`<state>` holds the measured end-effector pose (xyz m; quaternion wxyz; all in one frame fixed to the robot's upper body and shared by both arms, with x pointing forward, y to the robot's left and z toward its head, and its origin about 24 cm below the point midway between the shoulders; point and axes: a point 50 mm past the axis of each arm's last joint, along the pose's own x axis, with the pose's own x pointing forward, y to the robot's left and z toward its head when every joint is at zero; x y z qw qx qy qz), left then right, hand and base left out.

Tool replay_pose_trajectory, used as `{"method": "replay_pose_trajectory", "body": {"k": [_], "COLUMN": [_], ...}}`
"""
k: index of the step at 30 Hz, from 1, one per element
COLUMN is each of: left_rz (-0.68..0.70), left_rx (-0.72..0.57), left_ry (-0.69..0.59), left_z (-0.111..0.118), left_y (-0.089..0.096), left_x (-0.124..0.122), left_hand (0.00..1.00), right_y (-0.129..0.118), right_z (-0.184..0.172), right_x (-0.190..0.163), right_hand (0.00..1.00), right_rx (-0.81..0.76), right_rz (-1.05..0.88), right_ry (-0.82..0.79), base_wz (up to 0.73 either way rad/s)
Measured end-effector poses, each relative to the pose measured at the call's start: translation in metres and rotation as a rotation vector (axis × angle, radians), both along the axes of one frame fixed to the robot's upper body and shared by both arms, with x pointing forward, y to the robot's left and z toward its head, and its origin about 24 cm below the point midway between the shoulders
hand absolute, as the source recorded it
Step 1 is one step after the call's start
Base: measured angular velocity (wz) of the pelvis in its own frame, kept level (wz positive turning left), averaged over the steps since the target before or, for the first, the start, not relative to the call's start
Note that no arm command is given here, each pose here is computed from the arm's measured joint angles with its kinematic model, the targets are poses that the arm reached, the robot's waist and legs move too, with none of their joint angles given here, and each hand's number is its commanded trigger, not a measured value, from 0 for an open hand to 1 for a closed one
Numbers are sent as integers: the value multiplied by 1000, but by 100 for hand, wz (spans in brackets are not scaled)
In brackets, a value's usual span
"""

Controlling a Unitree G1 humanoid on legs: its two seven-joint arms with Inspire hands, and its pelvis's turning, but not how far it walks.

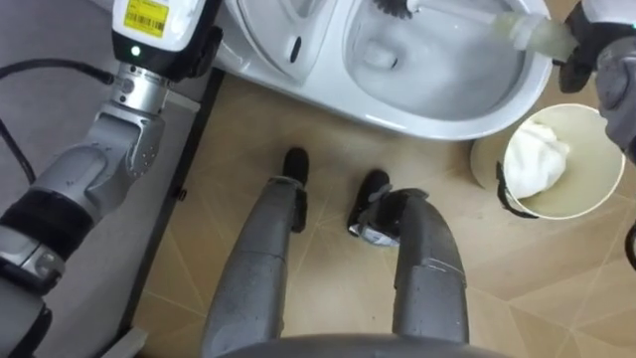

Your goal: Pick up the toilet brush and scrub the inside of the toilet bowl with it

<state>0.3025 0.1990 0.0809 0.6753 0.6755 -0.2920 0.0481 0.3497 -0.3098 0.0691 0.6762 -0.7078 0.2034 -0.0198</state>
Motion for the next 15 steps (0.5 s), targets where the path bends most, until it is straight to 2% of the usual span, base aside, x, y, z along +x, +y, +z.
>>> {"method": "replay_pose_trajectory", "body": {"k": [5,7,11,15], "left_rz": [18,45,75,79], "left_rx": [23,32,32,35], "left_ry": [73,91,141,181], "left_z": [-15,-18,-29,-34], "left_y": [-1,4,6,8], "left_x": [-2,-1,-7,-10], "left_hand": [0,0,0,0], "right_y": [-1,1,0,6], "right_z": [-19,-27,-54,-63], "right_x": [-12,-16,-36,-48], "right_hand": [100,100,100,100], "right_rx": [-72,-106,-194,-215], "right_rz": [16,32,25,76], "right_ry": [72,107,249,272], "base_wz": [-1,0,4,-2]}}
